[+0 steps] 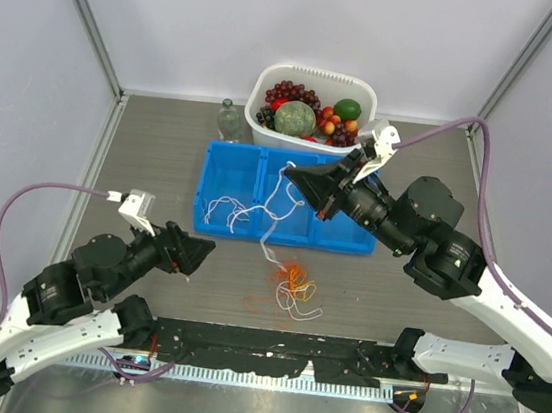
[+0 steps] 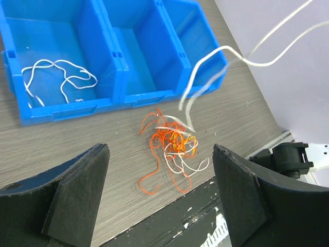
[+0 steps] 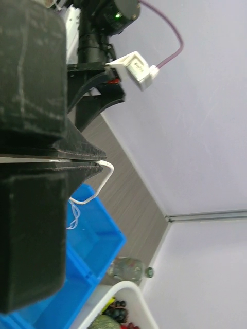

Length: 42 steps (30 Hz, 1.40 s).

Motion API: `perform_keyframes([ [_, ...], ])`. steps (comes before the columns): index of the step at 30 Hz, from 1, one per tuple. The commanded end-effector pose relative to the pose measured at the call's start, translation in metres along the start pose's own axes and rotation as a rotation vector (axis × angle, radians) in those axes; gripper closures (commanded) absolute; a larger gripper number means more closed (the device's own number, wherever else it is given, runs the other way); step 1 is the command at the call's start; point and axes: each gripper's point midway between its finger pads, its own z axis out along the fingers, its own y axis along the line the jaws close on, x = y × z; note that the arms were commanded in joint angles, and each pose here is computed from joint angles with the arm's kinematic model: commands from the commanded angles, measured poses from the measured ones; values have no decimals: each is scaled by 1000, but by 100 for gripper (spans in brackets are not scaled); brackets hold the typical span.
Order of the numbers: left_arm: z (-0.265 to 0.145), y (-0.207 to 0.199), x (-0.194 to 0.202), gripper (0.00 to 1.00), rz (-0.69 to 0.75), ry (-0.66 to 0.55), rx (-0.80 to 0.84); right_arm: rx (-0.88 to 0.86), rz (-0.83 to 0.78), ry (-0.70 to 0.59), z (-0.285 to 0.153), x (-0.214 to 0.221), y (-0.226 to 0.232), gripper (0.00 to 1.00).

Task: Untangle the cables

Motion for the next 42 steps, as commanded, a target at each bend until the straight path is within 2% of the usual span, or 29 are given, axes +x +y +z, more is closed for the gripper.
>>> perform_keyframes([
  [1, -18, 4, -15, 14, -23, -46, -3, -85, 17, -208, 10, -68, 23, 99],
  [6, -31, 0, -18, 14, -47, -50, 39, -38, -10, -275, 44, -70, 15, 99],
  [12, -38, -2, -16, 14, -81, -49, 71, 129, -86, -276, 109, -33, -22, 99],
  [16, -41, -1, -15, 14, -97, -49, 78, 255, -147, -232, 148, 0, -50, 99],
  [25, -45, 2, -20, 14, -94, -69, 68, 315, -127, -243, 185, 26, -84, 99],
  [31, -44, 1, -19, 14, -92, -57, 69, 343, -180, -163, 203, 77, -111, 99],
  [37, -38, 1, -13, 14, -97, -41, 60, 304, -215, 22, 220, 178, -128, 99],
  [42, -33, 0, -8, 14, -102, -22, 57, 333, -130, 112, 223, 224, -136, 99],
])
